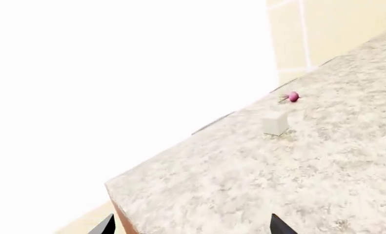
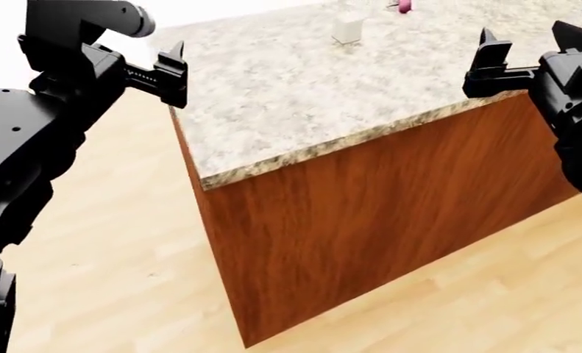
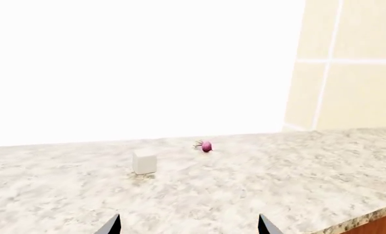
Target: Pick the tofu from the counter and place it in the cabinet.
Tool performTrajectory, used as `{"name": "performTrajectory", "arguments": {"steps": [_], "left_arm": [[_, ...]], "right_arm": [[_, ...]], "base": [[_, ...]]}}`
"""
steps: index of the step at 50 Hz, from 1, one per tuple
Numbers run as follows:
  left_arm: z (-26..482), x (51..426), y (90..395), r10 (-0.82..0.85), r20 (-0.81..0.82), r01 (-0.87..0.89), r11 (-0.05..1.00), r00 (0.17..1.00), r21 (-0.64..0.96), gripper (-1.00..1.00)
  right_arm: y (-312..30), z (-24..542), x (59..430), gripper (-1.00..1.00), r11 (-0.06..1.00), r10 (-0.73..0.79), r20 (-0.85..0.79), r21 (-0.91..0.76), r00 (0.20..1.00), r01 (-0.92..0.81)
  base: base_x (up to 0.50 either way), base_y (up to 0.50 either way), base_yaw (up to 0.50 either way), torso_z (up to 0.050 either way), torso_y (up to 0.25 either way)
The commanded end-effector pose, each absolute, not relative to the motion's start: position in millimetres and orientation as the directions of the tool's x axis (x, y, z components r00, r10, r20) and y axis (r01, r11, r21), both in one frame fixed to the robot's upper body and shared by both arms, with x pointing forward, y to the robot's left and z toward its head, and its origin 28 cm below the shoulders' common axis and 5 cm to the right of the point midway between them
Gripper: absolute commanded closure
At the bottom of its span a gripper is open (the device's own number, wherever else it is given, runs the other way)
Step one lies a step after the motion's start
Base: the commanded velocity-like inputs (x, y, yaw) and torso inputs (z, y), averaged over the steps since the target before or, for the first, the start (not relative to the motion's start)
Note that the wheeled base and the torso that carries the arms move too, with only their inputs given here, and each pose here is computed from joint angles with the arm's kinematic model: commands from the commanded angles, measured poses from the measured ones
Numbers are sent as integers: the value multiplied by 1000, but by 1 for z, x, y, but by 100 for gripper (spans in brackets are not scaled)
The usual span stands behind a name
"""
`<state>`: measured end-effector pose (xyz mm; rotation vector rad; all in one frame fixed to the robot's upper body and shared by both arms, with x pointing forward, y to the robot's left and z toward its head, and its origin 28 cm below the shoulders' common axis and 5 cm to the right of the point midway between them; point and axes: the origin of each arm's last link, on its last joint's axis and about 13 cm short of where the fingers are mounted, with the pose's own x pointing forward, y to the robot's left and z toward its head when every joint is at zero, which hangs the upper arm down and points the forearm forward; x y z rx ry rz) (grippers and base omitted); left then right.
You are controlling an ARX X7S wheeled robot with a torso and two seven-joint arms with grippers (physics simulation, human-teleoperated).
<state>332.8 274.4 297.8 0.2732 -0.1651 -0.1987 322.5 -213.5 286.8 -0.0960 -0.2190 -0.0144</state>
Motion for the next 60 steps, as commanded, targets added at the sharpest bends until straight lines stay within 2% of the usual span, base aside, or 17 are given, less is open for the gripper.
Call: {"name": "performTrajectory", "arguments": {"steps": [1,22,40,60], "left_arm": [[306,341,273,-231,100,190,931,968,311,-100],[313,342,275,-228,99,183,924,969,335,-100],[345,353,286,-185,93,122,877,978,465,-100],[334,353,288,-170,56,135,910,984,392,-100]], "right_arm": [[-214,290,325,-100,994,5,219,-111,976,20],[-212,291,328,-100,993,13,226,-114,974,14],[-215,291,324,-100,993,13,229,-113,973,13],[-213,295,319,-100,993,27,240,-118,970,1]], "base": [[-476,-140,0,0,0],[-441,-228,0,0,0],[-439,-233,0,0,1],[-436,-239,0,0,1]]}}
